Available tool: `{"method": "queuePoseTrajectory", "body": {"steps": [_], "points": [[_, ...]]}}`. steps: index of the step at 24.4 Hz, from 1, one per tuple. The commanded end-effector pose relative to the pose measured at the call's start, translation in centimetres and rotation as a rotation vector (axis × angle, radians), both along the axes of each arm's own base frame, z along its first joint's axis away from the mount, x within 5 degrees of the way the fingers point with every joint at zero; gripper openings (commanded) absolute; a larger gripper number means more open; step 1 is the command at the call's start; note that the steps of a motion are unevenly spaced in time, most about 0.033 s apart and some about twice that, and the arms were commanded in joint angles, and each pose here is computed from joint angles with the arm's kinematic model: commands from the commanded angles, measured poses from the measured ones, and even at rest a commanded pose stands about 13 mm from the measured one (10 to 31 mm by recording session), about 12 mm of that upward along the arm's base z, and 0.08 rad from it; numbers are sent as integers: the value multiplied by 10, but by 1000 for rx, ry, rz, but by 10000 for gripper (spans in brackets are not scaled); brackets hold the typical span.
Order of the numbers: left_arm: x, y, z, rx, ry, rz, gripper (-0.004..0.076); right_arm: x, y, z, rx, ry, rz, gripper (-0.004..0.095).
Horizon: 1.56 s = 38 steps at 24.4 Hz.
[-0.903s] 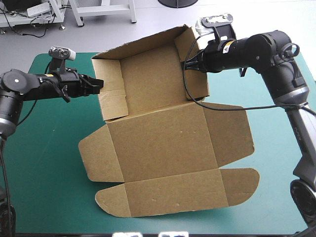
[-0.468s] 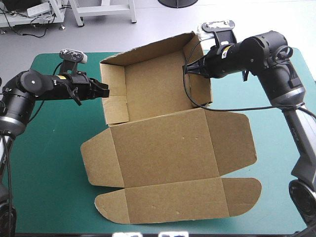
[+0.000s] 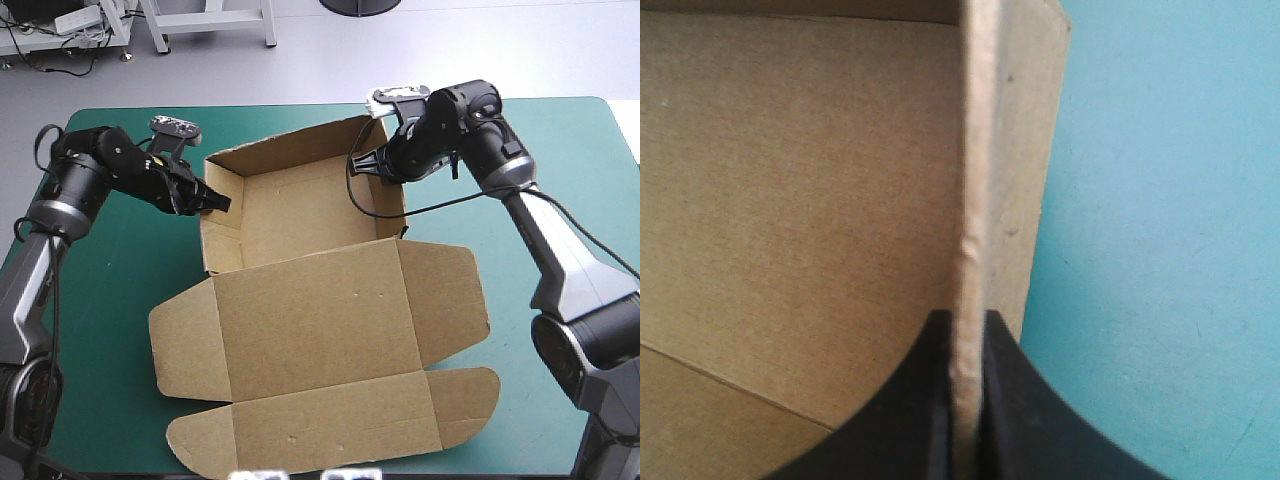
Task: Fold the box
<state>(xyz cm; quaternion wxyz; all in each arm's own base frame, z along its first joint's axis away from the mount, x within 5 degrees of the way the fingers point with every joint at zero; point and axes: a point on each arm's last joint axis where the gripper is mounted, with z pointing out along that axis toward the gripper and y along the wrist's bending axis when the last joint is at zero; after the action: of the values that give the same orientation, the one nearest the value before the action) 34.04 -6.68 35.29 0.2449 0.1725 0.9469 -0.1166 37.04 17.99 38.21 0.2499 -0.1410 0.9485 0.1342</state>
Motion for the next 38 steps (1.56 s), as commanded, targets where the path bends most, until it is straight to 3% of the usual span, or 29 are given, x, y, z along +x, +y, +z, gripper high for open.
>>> {"method": "queuePoseTrajectory", "body": {"steps": [1, 8, 12, 21, 25, 27, 30, 34, 38], "points": [[2, -7, 5, 103, -47, -46, -6, 6, 1, 0, -19, -34, 16, -19], [20, -10, -26, 181, 54, -3, -6, 41, 18, -71, -73, 90, 38, -20], [27, -8, -36, 180, 84, 96, -6, 52, 27, -98, -58, 129, 59, -20], [32, -10, -39, 141, 80, 162, -6, 57, 28, -106, -91, 93, 126, -19], [31, -9, -40, 152, 94, 147, 0, 57, 22, -108, -190, 82, 173, 0], [30, -9, -39, 155, 106, 146, 39, 56, 18, -108, -280, 75, 196, 126], [32, -9, -32, 163, 118, 143, 145, 57, 19, -99, -295, 40, 218, 277], [37, -10, -13, 161, 108, 141, 265, 59, 20, -74, -272, -28, 210, 283], [36, -11, 3, 151, 84, 141, 272, 59, 20, -47, -247, -98, 200, 283]]}}
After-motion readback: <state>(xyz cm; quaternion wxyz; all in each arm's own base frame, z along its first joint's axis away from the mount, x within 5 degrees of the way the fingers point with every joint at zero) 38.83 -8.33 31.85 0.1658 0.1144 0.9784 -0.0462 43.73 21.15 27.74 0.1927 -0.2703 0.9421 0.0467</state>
